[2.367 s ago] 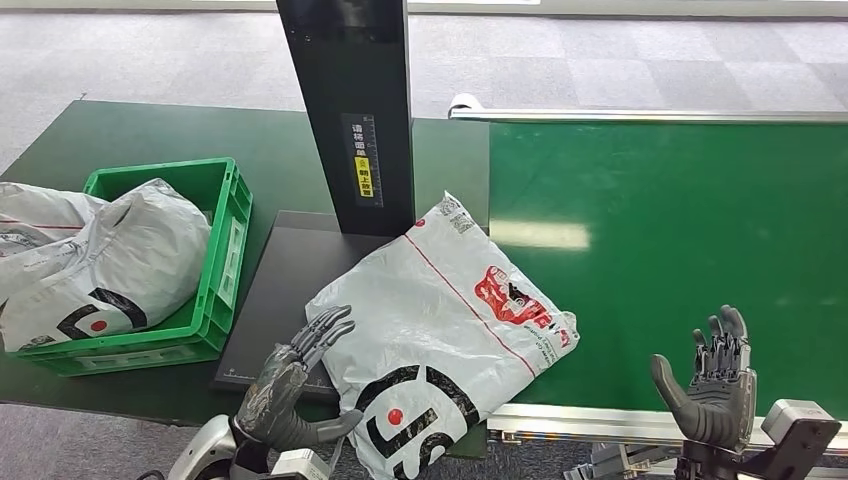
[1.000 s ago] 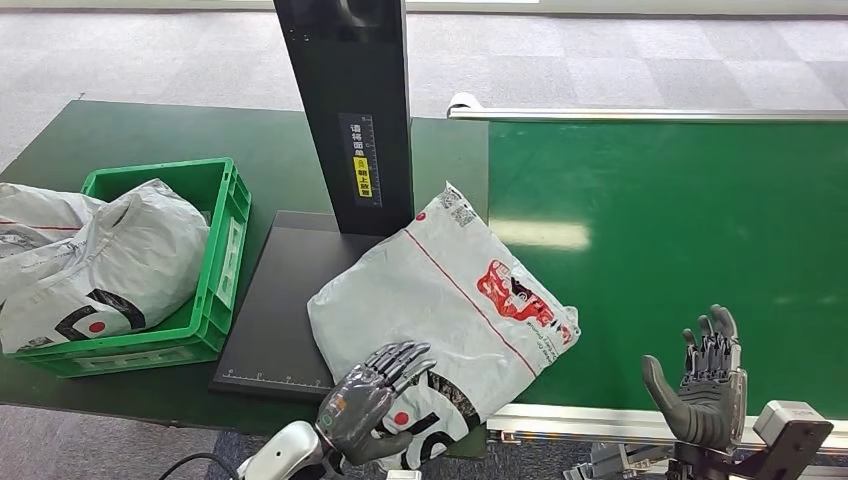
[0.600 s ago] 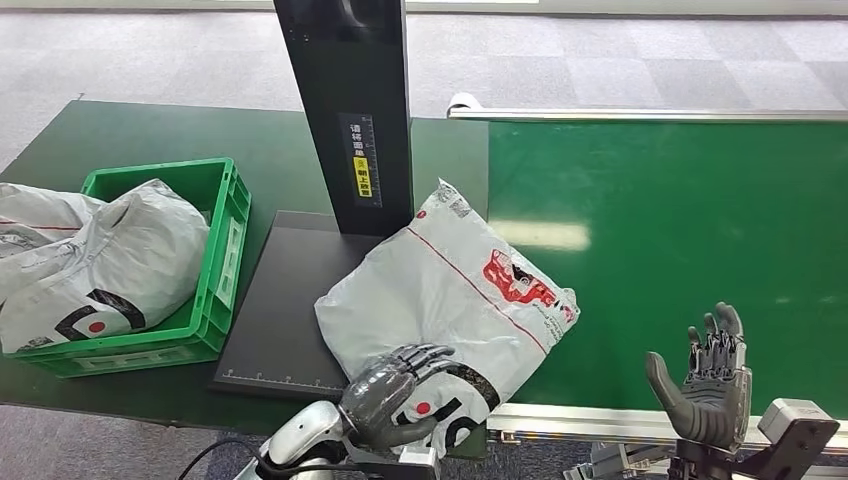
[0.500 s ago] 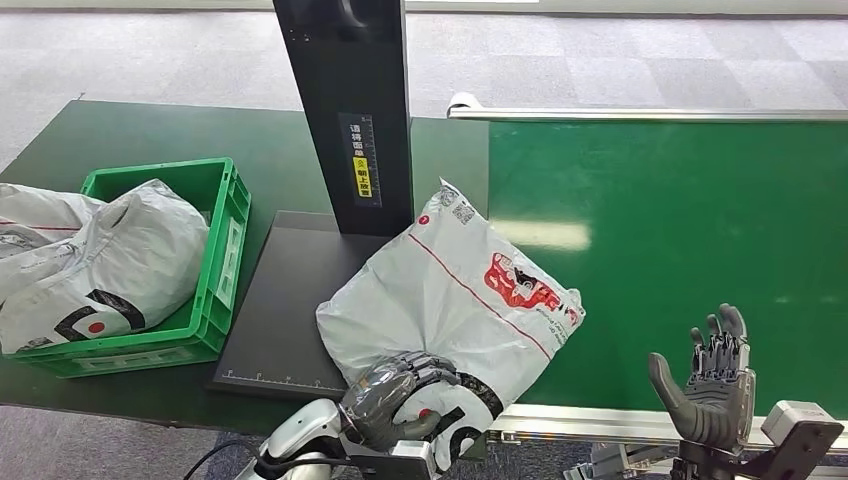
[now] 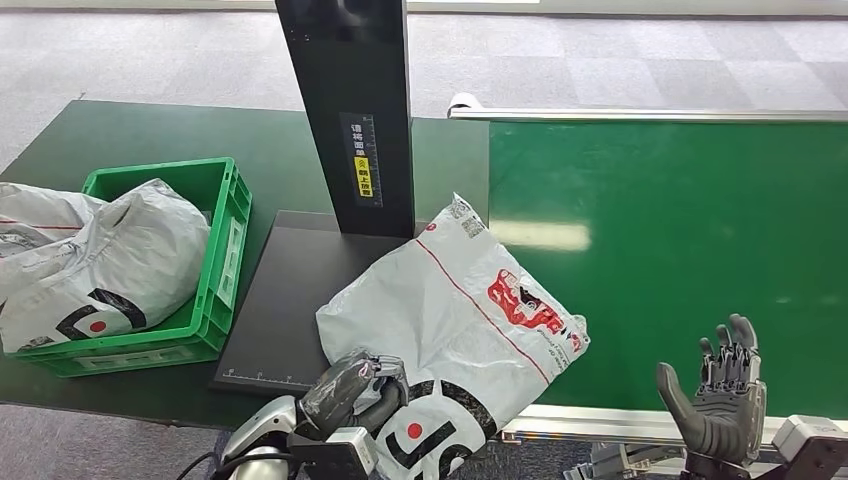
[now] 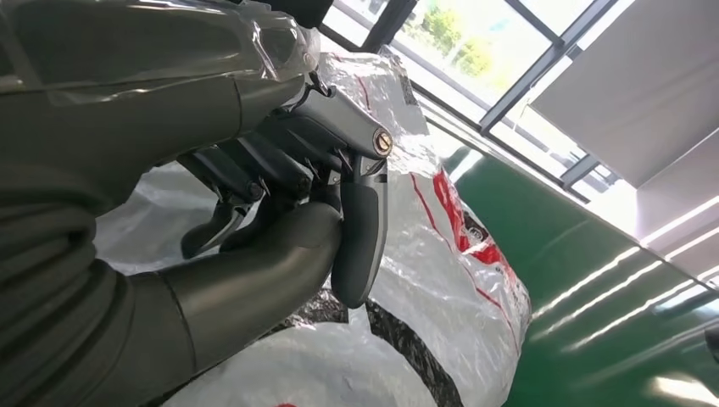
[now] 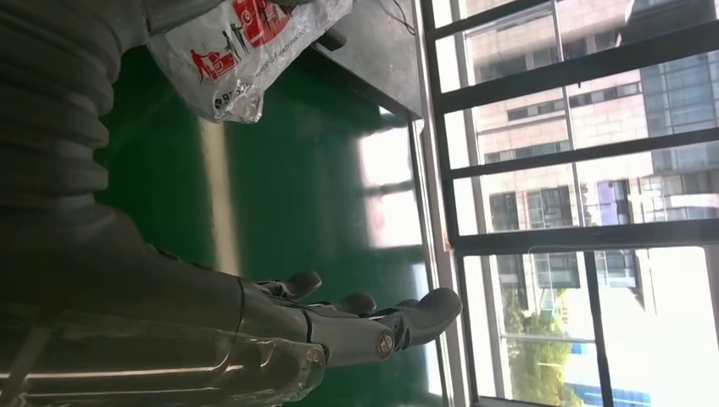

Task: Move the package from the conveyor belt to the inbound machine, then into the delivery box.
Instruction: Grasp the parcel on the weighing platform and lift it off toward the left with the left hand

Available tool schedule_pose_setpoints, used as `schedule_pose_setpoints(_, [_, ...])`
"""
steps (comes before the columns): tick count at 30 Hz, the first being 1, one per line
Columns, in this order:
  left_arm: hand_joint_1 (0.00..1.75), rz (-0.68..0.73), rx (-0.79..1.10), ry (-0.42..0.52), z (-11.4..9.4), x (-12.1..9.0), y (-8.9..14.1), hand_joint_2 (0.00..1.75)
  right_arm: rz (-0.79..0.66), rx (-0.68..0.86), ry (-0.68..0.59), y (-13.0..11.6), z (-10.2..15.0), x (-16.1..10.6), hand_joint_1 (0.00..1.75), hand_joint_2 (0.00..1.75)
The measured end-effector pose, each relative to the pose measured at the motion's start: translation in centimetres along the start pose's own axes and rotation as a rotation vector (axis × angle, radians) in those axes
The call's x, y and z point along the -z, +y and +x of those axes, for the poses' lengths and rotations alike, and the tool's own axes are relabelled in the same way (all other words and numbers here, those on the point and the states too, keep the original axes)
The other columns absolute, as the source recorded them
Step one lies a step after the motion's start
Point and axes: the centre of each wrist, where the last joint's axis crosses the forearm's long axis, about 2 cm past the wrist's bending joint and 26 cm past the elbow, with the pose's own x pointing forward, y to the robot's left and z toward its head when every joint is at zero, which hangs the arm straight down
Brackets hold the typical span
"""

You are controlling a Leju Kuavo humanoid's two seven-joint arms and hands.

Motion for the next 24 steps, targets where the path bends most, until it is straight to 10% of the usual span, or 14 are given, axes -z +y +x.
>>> schedule_pose_setpoints(4, [1.58, 0.017, 0.008, -0.005, 0.1, -0.3, 0.6, 1.75, -0.004, 0.0, -0.001, 0.0, 0.0, 0.0, 0.0, 1.75])
schedule_pose_setpoints(8, [0.0, 0.044, 0.027, 0.006, 0.1, -0.9, 1.6, 1.75, -0.008, 0.005, -0.003, -0.1, 0.0, 0.0, 0.0, 1.75])
schedule_pose_setpoints(24, [0.0, -0.092, 0.058, 0.047, 0.2, -2.1, -0.5, 1.75, -0.015, -0.01, -0.017, -0.6, 0.3, 1.0, 0.0, 1.75])
